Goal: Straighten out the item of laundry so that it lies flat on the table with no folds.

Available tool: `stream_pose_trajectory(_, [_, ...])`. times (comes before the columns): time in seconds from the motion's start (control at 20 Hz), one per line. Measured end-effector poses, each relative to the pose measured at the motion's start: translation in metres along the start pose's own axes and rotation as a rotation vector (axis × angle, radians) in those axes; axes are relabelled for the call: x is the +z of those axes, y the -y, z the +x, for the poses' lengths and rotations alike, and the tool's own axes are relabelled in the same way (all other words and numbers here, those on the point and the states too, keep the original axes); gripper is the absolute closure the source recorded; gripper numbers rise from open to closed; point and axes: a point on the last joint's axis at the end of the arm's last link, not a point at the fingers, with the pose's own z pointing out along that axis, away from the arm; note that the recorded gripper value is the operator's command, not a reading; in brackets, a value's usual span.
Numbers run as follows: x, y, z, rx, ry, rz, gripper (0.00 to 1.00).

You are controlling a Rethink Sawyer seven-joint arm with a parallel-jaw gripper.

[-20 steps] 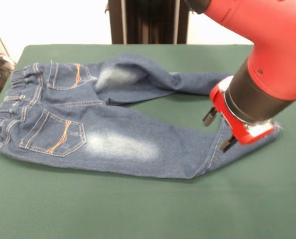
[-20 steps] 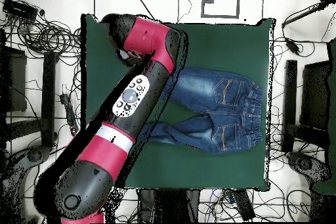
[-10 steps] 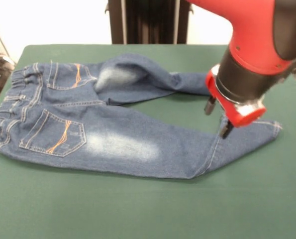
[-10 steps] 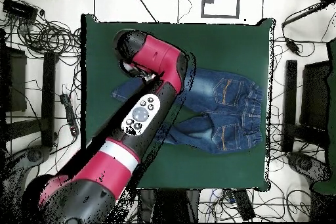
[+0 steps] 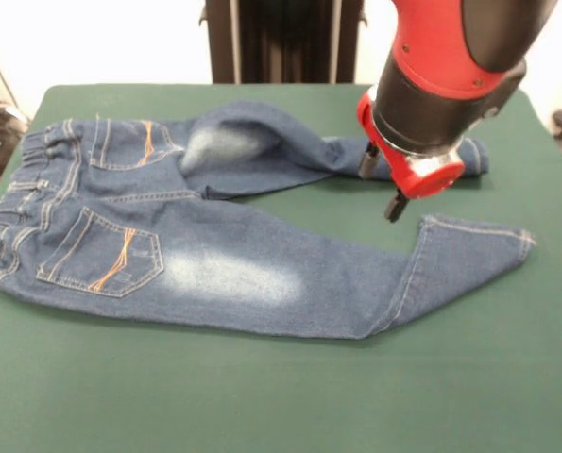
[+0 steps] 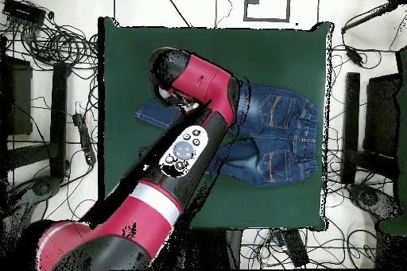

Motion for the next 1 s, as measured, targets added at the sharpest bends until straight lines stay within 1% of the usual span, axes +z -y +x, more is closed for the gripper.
stream_pose_trajectory(0.15, [0.006, 0.004, 0.003, -0.009, -0.004, -0.021, 0.00])
stream_pose_trajectory(0.65, [0.033, -0.001, 0.009, -0.054, 0.027, -0.086, 0.00])
stream_pose_trajectory(0.85, [0.048, -0.001, 0.012, -0.078, 0.038, -0.091, 0.00])
stream_pose_trajectory(1.0, [0.055, -0.002, 0.019, -0.102, 0.035, -0.085, 0.00])
